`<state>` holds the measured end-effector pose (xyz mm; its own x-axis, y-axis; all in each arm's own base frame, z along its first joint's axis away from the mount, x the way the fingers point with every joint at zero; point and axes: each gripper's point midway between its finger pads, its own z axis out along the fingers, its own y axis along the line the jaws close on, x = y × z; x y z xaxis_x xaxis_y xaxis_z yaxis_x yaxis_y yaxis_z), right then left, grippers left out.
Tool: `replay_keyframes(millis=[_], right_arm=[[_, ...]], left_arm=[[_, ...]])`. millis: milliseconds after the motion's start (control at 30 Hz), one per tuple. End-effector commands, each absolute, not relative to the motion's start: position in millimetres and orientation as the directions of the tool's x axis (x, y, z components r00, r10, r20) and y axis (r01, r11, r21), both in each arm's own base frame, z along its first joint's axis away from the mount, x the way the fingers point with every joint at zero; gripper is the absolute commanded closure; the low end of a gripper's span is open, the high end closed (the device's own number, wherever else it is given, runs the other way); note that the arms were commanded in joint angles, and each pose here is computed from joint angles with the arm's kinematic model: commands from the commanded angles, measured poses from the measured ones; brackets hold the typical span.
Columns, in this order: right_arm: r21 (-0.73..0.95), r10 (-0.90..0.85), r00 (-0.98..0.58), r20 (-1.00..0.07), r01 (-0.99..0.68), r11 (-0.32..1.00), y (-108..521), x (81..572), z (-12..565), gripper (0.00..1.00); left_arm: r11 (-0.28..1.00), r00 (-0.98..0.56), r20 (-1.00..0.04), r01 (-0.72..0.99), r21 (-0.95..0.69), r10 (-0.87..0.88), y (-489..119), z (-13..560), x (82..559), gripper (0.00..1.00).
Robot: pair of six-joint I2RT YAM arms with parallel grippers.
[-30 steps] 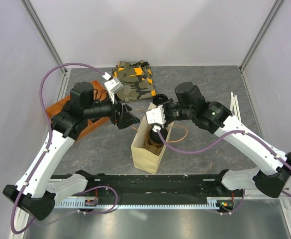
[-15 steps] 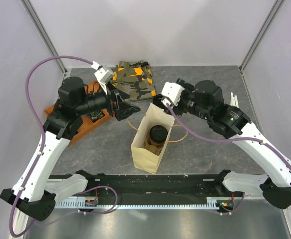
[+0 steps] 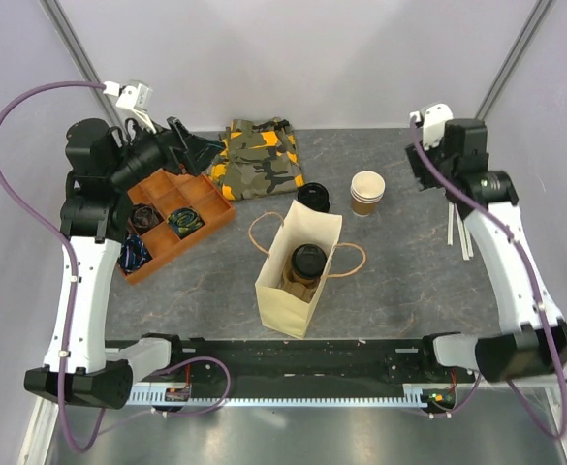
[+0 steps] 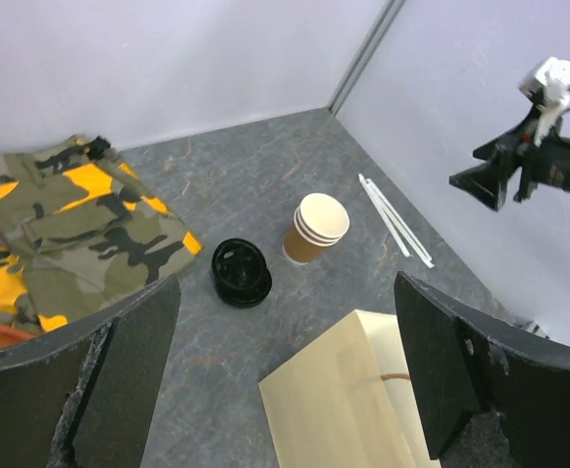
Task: Pack the takeout coffee
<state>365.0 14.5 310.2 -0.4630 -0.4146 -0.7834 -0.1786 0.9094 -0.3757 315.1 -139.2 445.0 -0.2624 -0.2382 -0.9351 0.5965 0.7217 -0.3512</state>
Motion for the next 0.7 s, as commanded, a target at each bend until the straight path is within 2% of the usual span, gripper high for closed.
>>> replay_keyframes(millis=[0, 200, 467, 667], right_arm=[[-0.272, -0.292, -0.737, -0.610, -0.152, 0.950, -33.1, 366.8, 239.6, 0.35], [-0.123, -0.062, -0.890, -0.451, -0.006, 0.992, -89.8, 390.0, 158.7, 0.46], [-0.132, -0.020, -0.950, -0.311, 0.022, 0.991, -125.4, 409.7, 86.0, 0.60], [-0.121, -0.016, -0.961, -0.276, 0.019, 0.993, -141.6, 423.8, 54.1, 0.65]], left_arm=[[0.760, -0.270, -0.938, 0.557, -0.336, -0.217, -126.4, 426.2, 308.5, 0.03], [0.820, -0.290, -0.940, 0.482, -0.307, -0.181, -107.4, 401.2, 312.9, 0.03], [0.851, -0.344, -0.925, 0.427, -0.307, -0.162, -99.3, 369.9, 326.4, 0.04], [0.835, -0.380, -0.909, 0.433, -0.338, -0.171, -103.9, 364.0, 334.7, 0.06]])
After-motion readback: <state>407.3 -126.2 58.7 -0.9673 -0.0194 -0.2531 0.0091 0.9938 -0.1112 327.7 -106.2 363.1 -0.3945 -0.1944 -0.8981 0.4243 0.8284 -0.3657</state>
